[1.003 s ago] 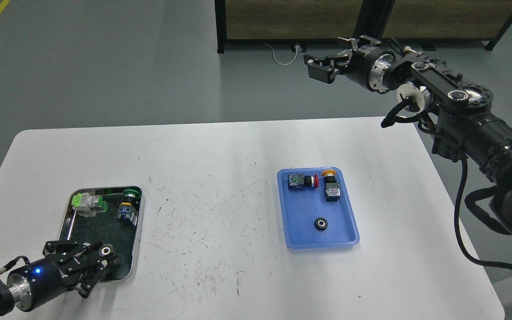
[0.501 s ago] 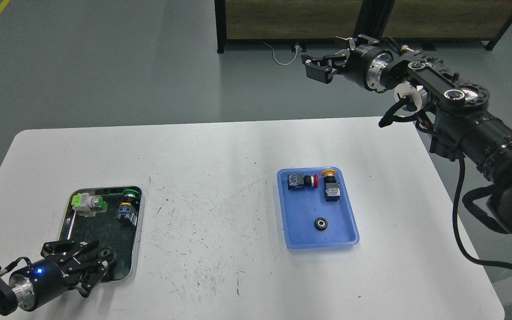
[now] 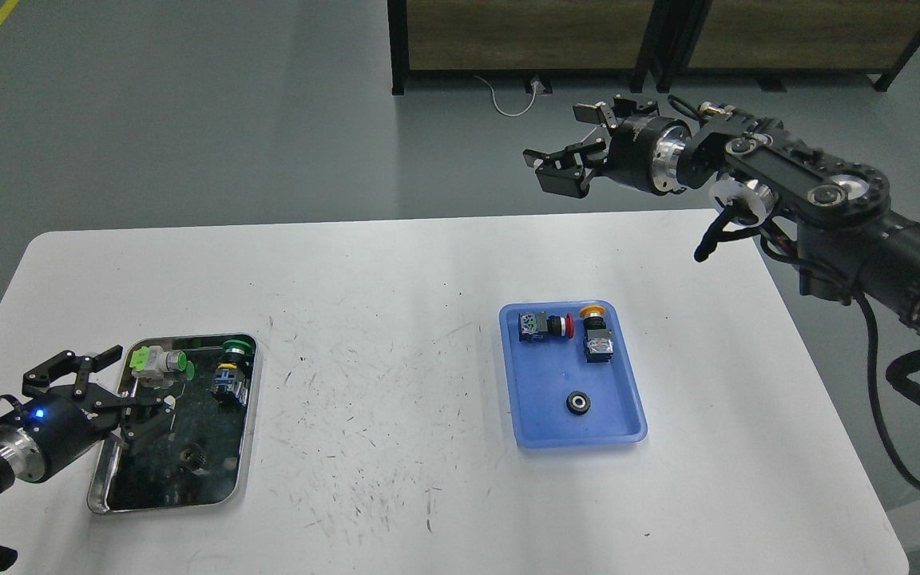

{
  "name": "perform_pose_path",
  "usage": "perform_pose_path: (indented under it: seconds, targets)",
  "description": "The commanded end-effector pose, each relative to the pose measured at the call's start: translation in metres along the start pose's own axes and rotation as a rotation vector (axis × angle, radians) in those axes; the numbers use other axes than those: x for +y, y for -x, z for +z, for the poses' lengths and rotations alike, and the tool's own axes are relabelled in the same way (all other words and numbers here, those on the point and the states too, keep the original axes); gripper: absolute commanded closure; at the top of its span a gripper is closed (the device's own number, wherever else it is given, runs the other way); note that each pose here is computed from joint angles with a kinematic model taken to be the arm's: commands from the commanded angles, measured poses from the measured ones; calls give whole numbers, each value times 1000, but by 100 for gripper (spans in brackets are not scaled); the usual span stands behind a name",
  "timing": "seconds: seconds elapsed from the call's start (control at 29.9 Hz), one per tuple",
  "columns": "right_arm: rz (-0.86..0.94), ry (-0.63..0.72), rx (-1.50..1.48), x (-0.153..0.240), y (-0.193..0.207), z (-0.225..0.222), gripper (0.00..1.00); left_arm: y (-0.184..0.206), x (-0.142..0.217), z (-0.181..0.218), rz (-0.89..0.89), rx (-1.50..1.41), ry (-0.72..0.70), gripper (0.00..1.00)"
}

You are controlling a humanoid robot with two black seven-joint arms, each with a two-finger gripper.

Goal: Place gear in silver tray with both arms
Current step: 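Retract the left arm and reach the right gripper to the blue tray, then grasp the second black gear in the blue tray with the right gripper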

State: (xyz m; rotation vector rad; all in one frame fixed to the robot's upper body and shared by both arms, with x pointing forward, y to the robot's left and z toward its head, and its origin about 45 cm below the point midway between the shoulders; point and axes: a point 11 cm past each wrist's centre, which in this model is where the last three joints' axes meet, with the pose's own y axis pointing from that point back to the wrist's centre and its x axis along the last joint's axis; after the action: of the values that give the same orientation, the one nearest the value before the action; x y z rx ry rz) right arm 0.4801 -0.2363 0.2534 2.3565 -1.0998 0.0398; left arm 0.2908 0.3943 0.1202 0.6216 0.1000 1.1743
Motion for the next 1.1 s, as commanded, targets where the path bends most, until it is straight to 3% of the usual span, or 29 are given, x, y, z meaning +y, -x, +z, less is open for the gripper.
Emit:
perform_pose_path:
  seconds: [0.0, 0.17, 0.43, 0.77, 1.07]
  targets:
    - [-90, 67, 48, 21, 17, 25, 1, -30, -9, 46, 65, 7, 85, 3]
    - [-182, 170, 62, 45, 35, 70, 1, -55, -23, 112, 114, 70, 189, 2]
    - [-276, 316, 71, 55, 72, 140, 1, -74, -31, 163, 119, 41, 261, 2]
    - [-377, 410, 106, 53, 118, 186, 1, -95, -30, 186, 173, 90, 297, 2]
    - [-364, 410, 115, 32, 133, 191, 3, -94, -32, 184, 171, 92, 292, 2]
